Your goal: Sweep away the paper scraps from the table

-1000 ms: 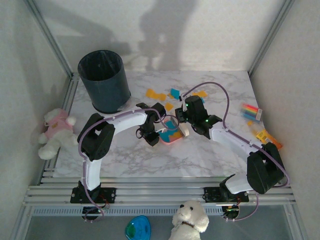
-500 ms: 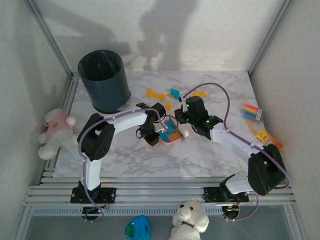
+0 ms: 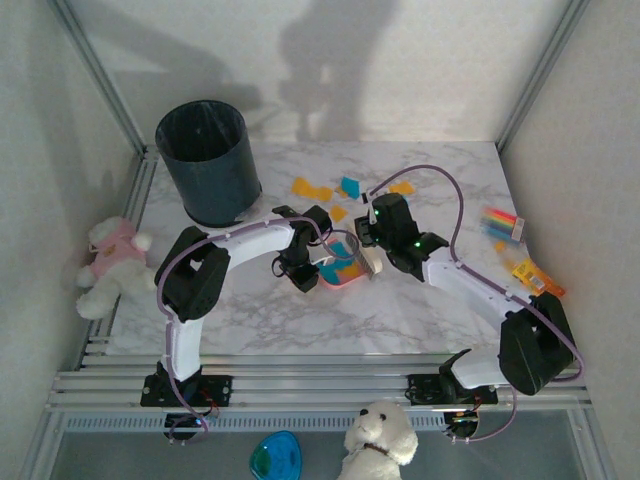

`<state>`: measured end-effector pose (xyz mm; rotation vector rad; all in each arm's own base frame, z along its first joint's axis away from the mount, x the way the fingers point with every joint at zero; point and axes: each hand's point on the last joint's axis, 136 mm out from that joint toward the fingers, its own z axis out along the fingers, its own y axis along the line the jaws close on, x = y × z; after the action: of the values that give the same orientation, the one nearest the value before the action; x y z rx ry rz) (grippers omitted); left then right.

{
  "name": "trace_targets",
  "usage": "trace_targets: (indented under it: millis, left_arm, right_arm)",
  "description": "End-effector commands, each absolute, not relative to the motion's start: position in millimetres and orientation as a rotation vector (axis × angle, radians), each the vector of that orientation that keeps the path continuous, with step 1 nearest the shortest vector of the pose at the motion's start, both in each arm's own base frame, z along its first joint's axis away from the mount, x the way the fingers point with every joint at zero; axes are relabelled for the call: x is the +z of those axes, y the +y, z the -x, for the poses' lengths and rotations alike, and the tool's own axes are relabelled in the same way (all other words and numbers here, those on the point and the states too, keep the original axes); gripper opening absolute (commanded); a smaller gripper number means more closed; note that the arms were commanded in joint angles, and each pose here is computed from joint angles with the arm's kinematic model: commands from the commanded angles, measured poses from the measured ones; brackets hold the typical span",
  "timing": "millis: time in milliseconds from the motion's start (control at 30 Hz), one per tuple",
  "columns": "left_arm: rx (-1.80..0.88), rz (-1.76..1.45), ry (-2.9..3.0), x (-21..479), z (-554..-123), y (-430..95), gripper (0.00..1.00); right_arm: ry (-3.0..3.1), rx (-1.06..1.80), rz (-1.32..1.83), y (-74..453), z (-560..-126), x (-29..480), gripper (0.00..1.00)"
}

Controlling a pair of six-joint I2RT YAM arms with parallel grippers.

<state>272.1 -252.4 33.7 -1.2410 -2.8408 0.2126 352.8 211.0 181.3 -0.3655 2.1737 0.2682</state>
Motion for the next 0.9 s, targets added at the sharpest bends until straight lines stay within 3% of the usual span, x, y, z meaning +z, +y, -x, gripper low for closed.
trace_targets:
  millis: [0, 867]
  left_arm:
    - [0.154, 1.234, -2.859, 38, -274, -242, 0.0]
    - [0.376, 1.202, -3.109, 89, -307, -251, 0.0]
  right_arm:
    - [2.138, 0.251, 0.319, 205, -351, 192, 0.0]
    - [2.118, -0.001, 0.105, 143, -346, 206, 0.0]
